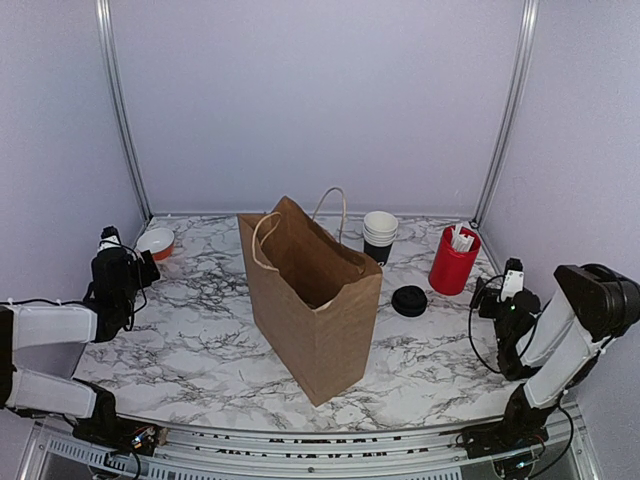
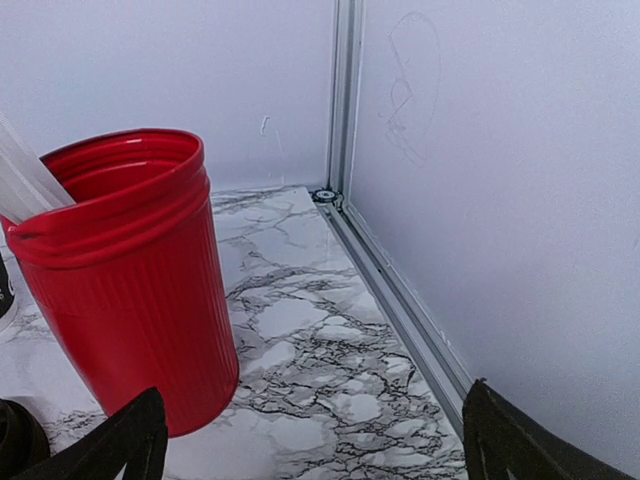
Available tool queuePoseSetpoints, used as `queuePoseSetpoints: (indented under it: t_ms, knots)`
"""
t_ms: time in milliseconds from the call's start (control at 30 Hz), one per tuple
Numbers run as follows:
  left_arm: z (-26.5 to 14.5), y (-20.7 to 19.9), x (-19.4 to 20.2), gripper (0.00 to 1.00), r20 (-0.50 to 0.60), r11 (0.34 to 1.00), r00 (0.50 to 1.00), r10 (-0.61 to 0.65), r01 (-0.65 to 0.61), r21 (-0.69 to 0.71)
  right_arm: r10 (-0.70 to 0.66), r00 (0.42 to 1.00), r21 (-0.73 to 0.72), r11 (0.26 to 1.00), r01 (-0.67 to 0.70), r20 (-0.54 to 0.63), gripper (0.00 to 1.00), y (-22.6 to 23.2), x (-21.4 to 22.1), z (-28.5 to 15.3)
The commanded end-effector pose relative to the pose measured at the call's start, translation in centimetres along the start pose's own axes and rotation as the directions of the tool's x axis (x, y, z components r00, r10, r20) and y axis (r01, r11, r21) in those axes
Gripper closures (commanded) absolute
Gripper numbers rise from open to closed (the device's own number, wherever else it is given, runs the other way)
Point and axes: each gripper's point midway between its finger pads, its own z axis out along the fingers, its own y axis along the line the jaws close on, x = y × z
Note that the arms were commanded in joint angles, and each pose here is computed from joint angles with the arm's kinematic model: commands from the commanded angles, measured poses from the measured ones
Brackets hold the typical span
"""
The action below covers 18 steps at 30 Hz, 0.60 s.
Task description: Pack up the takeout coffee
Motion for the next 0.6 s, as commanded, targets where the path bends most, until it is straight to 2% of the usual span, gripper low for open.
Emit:
queuePoseSetpoints:
  t_ms: [0,133,200,333,433,567]
  knots:
    - [1.0,2.0,-2.2,0.01,0.088,0.998,0.996,-0.035,0.040,-0.058,0.027,0.988,0.011,1.000,-0.029,0.151,0.00,0.1,-4.4,0.9]
    - [1.1,5.2,-0.7,0.01,0.126,0.982,0.992,0.001,0.023,-0.188,-0.025,0.996,-0.010,1.000,0.026,0.085,0.00,1.6,-3.7,2.7]
    - [0.9,6.0,-0.6,0.01,0.181,0.980,0.983,-0.015,0.050,-0.194,-0.036,0.995,-0.012,0.999,0.037,0.095,0.00,1.9,-3.9,2.7]
    - [1.4,6.2,-0.3,0.01,0.204,0.982,0.979,-0.020,0.058,-0.180,-0.036,0.995,-0.012,0.999,0.037,0.091,0.00,1.9,-3.8,2.7]
    - [2.2,5.2,0.3,0.01,0.164,0.992,0.986,-0.002,0.023,-0.124,-0.036,0.995,-0.012,0.999,0.037,0.091,0.00,1.9,-3.8,2.7]
    - [2.6,2.2,1.4,0.01,0.150,0.997,0.987,0.060,-0.068,0.047,-0.036,0.995,-0.012,0.999,0.037,0.091,0.00,1.9,-3.8,2.7]
